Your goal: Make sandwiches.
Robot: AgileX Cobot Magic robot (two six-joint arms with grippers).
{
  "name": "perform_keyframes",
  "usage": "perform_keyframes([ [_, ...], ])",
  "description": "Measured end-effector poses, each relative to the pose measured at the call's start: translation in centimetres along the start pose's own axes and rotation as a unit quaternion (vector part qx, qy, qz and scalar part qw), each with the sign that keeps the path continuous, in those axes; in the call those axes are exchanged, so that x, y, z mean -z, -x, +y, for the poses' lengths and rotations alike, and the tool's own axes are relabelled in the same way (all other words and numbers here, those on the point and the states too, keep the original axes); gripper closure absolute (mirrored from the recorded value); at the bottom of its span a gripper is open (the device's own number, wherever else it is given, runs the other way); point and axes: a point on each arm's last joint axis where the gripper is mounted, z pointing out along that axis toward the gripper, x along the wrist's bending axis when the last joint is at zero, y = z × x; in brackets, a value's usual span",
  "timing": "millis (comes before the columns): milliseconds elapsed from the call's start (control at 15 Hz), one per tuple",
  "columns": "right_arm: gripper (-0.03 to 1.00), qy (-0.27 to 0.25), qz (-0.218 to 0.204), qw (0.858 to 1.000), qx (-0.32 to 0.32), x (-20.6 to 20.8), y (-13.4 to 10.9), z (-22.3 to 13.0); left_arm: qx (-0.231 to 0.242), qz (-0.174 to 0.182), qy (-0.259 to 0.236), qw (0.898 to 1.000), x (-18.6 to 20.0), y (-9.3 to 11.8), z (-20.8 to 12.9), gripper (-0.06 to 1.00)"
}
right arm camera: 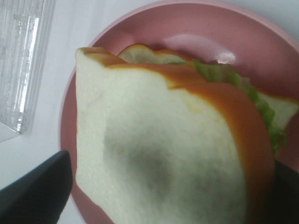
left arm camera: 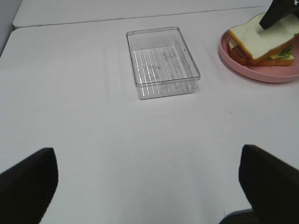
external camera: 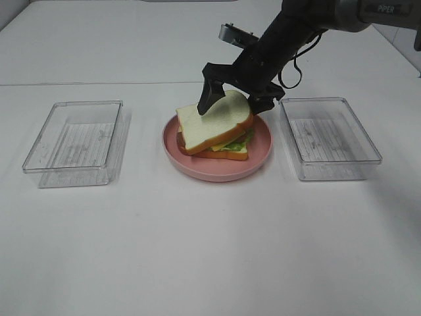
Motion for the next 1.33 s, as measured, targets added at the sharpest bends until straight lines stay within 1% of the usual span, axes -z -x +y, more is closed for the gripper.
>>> perform_keyframes([
  [67,0.03,0.001,-0.005,1.000,0.008,0.3,0.0,0.0,0.000,0.000,0.000,1.000,0.0,0.0,0.0,-0.03],
  [133,0.02,0.003,-0.021,0.999,0.027,0.9,-0.1,0.1,0.000,0.000,0.000,1.000,0.0,0.0,0.0,-0.03],
  [200,0.01,0.011,-0.055,0.997,0.056,2.5,-0.3,0.4,0.000,0.000,0.000,1.000,0.0,0.0,0.0,-0.03],
  [267,0.01,0.015,-0.082,0.994,0.069,3.6,-0.4,0.5,0.000,0.000,0.000,1.000,0.0,0.0,0.0,-0.03],
  [333,0.01,0.016,-0.097,0.992,0.074,4.2,-0.3,0.5,0.000,0.000,0.000,1.000,0.0,0.0,0.0,-0.03],
  [467,0.00,0.007,-0.154,0.984,0.086,7.3,-0.5,0.3,0.000,0.000,0.000,1.000,0.0,0.0,0.0,-0.03],
  [600,0.00,-0.014,-0.188,0.978,0.088,10.5,-1.2,-0.4,0.000,0.000,0.000,1.000,0.0,0.0,0.0,-0.03],
  [667,0.00,-0.012,-0.195,0.977,0.087,11.2,-1.3,-0.5,0.000,0.000,0.000,1.000,0.0,0.0,0.0,-0.03],
  [733,0.00,0.011,-0.217,0.972,0.086,13.9,-2.1,-0.6,0.000,0.000,0.000,1.000,0.0,0.0,0.0,-0.03],
  [800,0.00,0.029,-0.228,0.970,0.083,15.6,-2.6,-0.6,0.000,0.000,0.000,1.000,0.0,0.0,0.0,-0.03],
  [867,0.00,0.048,-0.234,0.968,0.081,17.5,-3.3,-1.0,0.000,0.000,0.000,1.000,0.0,0.0,0.0,-0.03],
  [933,0.00,0.053,-0.235,0.967,0.078,18.1,-3.5,-1.3,0.000,0.000,0.000,1.000,0.0,0.0,0.0,-0.03],
  [1000,0.00,0.068,-0.247,0.964,0.072,21.2,-4.5,-3.3,0.000,0.000,0.000,1.000,0.0,0.0,0.0,-0.03],
  [1067,0.00,0.069,-0.250,0.963,0.070,21.7,-4.6,-3.8,0.000,0.000,0.000,1.000,0.0,0.0,0.0,-0.03],
  [1200,0.00,0.065,-0.262,0.961,0.065,23.1,-4.9,-6.0,0.000,0.000,0.000,1.000,0.0,0.0,0.0,-0.03],
  [1267,0.00,0.048,-0.274,0.959,0.056,24.2,-4.9,-9.5,0.000,0.000,0.000,1.000,0.0,0.0,0.0,-0.03],
  [1333,0.00,0.042,-0.276,0.959,0.056,24.3,-4.9,-10.5,0.000,0.000,0.000,1.000,0.0,0.0,0.0,-0.03],
])
